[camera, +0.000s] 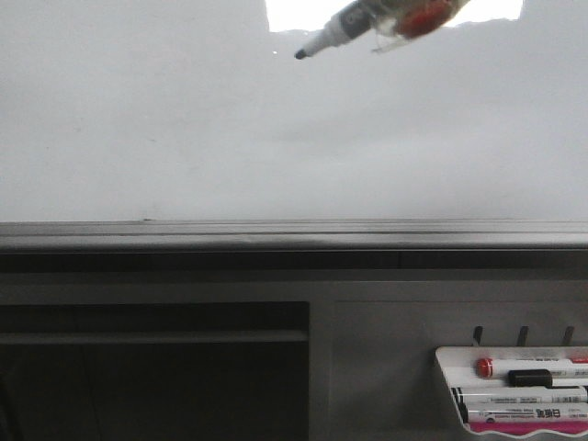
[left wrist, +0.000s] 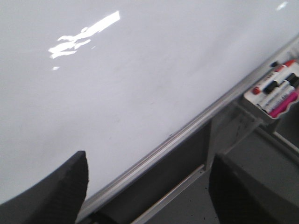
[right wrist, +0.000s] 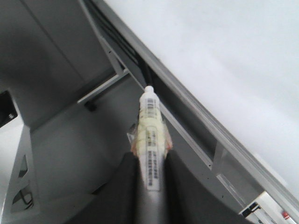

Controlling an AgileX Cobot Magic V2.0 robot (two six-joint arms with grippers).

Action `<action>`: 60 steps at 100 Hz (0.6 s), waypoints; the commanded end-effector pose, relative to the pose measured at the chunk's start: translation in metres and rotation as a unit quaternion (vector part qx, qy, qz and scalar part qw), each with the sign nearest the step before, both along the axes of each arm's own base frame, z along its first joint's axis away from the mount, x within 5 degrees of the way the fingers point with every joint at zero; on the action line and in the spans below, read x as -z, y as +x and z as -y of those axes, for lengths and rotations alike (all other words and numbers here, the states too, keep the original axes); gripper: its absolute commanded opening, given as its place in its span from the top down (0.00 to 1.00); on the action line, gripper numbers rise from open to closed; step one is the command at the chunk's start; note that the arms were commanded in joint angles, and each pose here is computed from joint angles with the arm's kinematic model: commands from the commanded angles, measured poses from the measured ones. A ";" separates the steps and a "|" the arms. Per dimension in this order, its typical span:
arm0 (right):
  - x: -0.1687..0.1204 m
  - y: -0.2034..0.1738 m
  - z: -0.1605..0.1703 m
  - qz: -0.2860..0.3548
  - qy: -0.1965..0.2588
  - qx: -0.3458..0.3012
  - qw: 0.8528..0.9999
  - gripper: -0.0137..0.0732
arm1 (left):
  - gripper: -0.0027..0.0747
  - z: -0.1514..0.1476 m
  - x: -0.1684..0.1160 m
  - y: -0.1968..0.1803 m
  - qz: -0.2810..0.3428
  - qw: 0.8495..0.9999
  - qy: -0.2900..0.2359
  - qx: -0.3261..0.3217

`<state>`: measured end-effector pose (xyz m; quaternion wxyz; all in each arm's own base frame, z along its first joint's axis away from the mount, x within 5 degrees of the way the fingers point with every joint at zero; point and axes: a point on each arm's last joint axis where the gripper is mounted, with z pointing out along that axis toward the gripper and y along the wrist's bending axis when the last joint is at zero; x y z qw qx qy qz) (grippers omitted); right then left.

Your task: Write number 2 on whiteboard

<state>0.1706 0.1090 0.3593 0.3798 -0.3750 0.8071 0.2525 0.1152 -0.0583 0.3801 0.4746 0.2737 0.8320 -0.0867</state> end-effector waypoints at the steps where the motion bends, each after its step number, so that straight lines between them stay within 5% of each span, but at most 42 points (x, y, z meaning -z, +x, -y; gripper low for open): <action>1: -0.005 -0.009 0.009 0.036 0.047 0.055 0.997 0.90 | 0.33 -0.012 -0.002 0.003 0.019 0.996 -0.054 -0.072; 29: 0.013 -0.021 0.016 0.042 0.052 0.082 0.994 0.90 | 0.33 -0.035 0.024 0.011 -0.001 0.979 -0.088 -0.183; 60: 0.000 0.006 0.011 0.059 0.075 0.115 0.989 0.90 | 0.33 -0.036 0.023 0.012 0.008 0.978 -0.091 -0.189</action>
